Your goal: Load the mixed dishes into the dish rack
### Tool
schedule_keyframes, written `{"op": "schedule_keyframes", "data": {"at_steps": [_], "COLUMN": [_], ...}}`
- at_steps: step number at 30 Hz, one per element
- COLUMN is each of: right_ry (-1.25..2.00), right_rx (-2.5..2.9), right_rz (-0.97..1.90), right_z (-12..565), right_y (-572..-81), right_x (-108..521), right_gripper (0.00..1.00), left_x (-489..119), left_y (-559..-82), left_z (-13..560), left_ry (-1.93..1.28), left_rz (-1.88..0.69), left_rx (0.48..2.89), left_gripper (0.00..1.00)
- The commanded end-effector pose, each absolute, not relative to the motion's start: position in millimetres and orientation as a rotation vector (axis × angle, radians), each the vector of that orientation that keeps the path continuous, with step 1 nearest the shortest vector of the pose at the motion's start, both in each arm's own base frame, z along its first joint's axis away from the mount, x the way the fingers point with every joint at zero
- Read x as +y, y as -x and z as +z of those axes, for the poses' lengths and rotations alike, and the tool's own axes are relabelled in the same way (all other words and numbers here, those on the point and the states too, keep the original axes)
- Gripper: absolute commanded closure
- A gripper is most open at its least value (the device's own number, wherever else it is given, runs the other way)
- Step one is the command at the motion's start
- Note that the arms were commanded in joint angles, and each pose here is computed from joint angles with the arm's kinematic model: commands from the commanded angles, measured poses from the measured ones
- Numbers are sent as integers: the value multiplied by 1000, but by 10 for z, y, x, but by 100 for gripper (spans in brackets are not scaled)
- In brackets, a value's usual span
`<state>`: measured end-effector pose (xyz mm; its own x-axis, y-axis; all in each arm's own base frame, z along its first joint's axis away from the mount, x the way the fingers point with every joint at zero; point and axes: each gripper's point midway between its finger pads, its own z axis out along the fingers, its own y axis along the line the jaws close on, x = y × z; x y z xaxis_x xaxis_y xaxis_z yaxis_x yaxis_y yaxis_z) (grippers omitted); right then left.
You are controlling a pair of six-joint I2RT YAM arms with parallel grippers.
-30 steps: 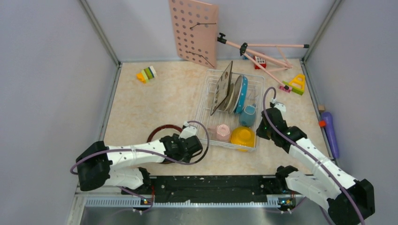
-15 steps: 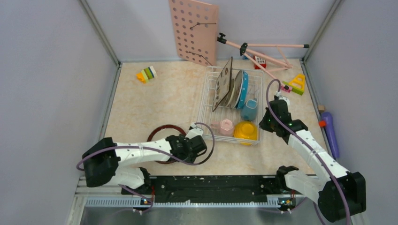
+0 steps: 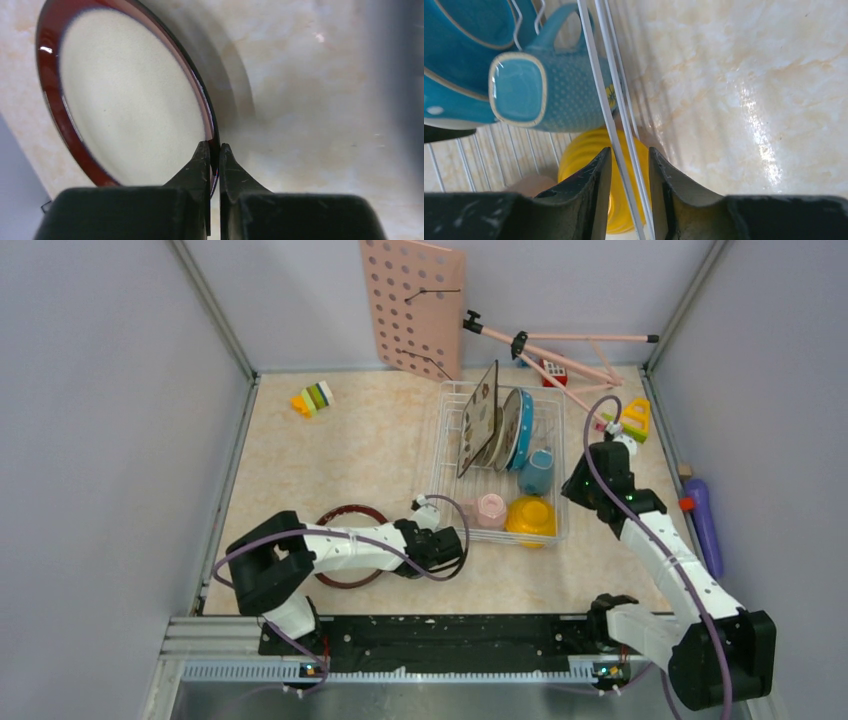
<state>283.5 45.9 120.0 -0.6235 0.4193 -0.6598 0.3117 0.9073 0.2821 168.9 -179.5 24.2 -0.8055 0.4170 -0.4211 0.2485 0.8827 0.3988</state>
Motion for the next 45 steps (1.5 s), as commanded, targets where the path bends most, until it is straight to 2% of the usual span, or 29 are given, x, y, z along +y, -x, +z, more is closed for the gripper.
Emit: {"op": "schedule_keyframes", "data": {"at_steps": [1, 2, 4, 5, 7, 18, 29, 34, 45], "right_ry": [-566, -563, -552, -551, -545, -490, -266, -254, -254], "right_rx": [2108, 2107, 2102, 2099, 2095, 2050, 2024, 2017, 2025], "right_rz": [182, 185, 196, 200, 214, 325, 574, 596, 585], "right_z": [1696, 1717, 1780, 1808, 1863, 2138, 2390, 2433, 2359], "right_y": [-3090, -3086, -3079, -3069, -3043, -2919, -2828, -2804, -2809], "right_x": [349, 354, 367, 371, 383, 508, 924, 953, 941], "right_gripper": [66, 64, 36, 28, 22, 21, 21, 21, 20], "left_x": [-1635, -1666, -1720, -1749, -1793, -1837, -1695, -1741, -2066], "left_y": [-1676, -1681, -1703, -1713, -1739, -1867, -2053, -2145, -2681], "left_z": [400, 453, 584, 664, 827, 1726, 2566, 2861, 3756], "left_ry": [-401, -391, -370, -369, -362, -234, -67, -31, -27], "left_rz": [437, 396, 323, 284, 215, -161, -450, -576, -869], "left_rx": [2533, 2525, 2505, 2494, 2467, 2384, 2146, 2059, 1802], "left_gripper": [100, 100, 100, 100, 100, 100, 100, 100, 100]}}
